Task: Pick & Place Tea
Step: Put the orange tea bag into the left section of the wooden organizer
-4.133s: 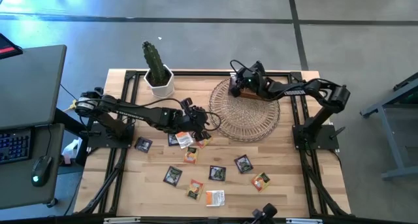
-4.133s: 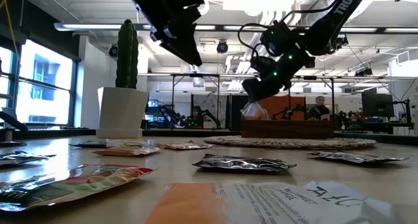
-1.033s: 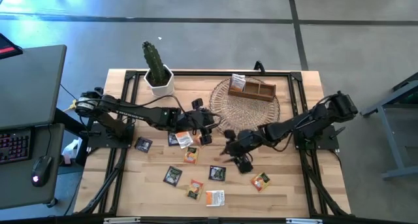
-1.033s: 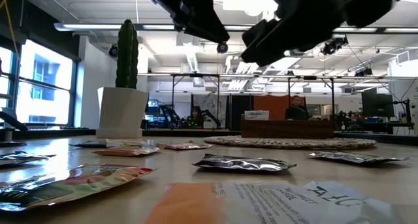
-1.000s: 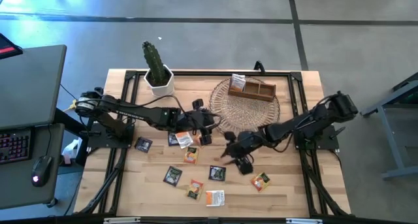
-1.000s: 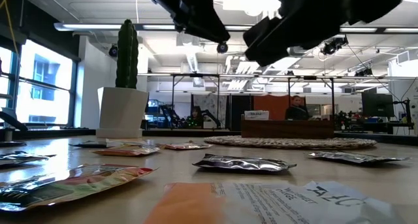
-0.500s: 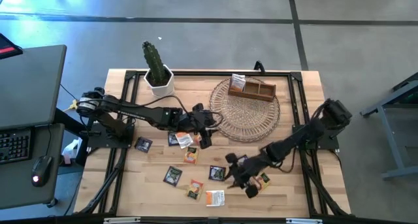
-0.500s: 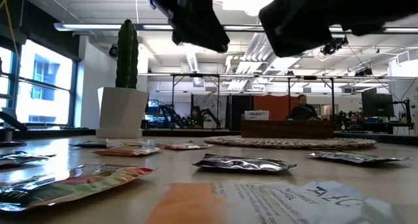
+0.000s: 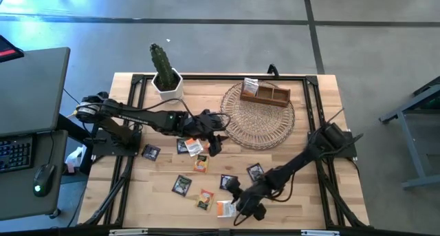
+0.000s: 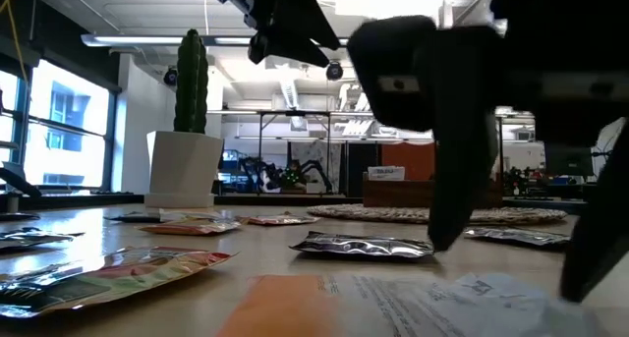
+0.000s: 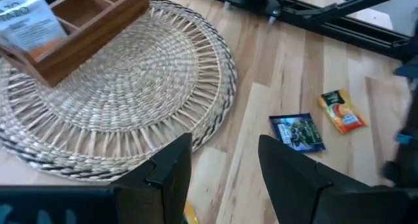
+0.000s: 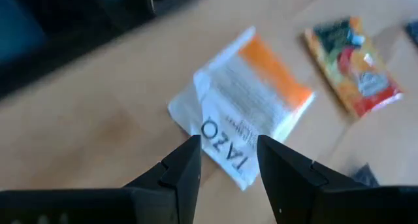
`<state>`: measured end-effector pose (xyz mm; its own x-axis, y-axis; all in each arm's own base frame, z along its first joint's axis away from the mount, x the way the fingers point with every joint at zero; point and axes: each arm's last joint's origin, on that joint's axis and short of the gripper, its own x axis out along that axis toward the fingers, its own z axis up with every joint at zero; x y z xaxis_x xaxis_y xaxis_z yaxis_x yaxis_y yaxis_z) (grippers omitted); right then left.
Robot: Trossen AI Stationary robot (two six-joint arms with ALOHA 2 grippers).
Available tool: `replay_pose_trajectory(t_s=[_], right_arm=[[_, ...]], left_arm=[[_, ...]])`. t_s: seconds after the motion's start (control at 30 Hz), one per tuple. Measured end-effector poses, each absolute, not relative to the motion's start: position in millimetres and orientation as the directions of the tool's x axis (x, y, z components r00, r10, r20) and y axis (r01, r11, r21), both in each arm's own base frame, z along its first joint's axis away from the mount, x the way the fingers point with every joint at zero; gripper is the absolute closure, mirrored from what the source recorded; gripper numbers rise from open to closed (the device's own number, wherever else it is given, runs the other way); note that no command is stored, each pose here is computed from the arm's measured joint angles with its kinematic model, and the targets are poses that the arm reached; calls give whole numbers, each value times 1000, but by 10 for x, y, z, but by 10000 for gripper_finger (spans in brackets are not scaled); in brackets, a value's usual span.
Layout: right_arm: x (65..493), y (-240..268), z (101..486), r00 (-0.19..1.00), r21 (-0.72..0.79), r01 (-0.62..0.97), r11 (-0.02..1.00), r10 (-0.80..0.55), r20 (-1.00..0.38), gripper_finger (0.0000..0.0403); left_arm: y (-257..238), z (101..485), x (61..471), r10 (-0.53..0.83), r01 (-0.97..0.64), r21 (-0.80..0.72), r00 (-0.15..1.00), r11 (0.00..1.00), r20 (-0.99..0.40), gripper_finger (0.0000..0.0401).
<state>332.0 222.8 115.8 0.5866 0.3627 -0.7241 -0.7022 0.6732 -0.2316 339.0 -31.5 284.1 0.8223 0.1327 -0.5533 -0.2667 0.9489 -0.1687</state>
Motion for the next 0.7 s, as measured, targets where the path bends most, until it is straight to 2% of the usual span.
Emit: replay_pose_trajectory(t_s=[0.17, 0.33, 0.47, 0.57, 0.7], right_arm=[[3366, 2172, 1127, 605, -284, -690, 666, 316, -731, 257], [3385, 2064, 1049, 557, -260, -702, 663, 284, -780, 278], [3443, 1968, 897, 504, -200, -732, 651, 320, -802, 313], [3502, 1940, 861, 513, -192, -743, 642, 361, -779, 344], [3513, 1922, 869, 528, -202, -726, 657, 344, -776, 392]], left_arm=[[-316, 2844, 3391, 126, -257, -166, 824, 952, -552, 227], [-333, 2845, 3394, 67, -209, -197, 829, 958, -555, 227], [-346, 2844, 3394, 21, -173, -221, 829, 960, -558, 227], [-349, 2844, 3394, 18, -170, -222, 829, 960, -559, 227], [-347, 2827, 3382, 20, -175, -216, 817, 960, -576, 227]])
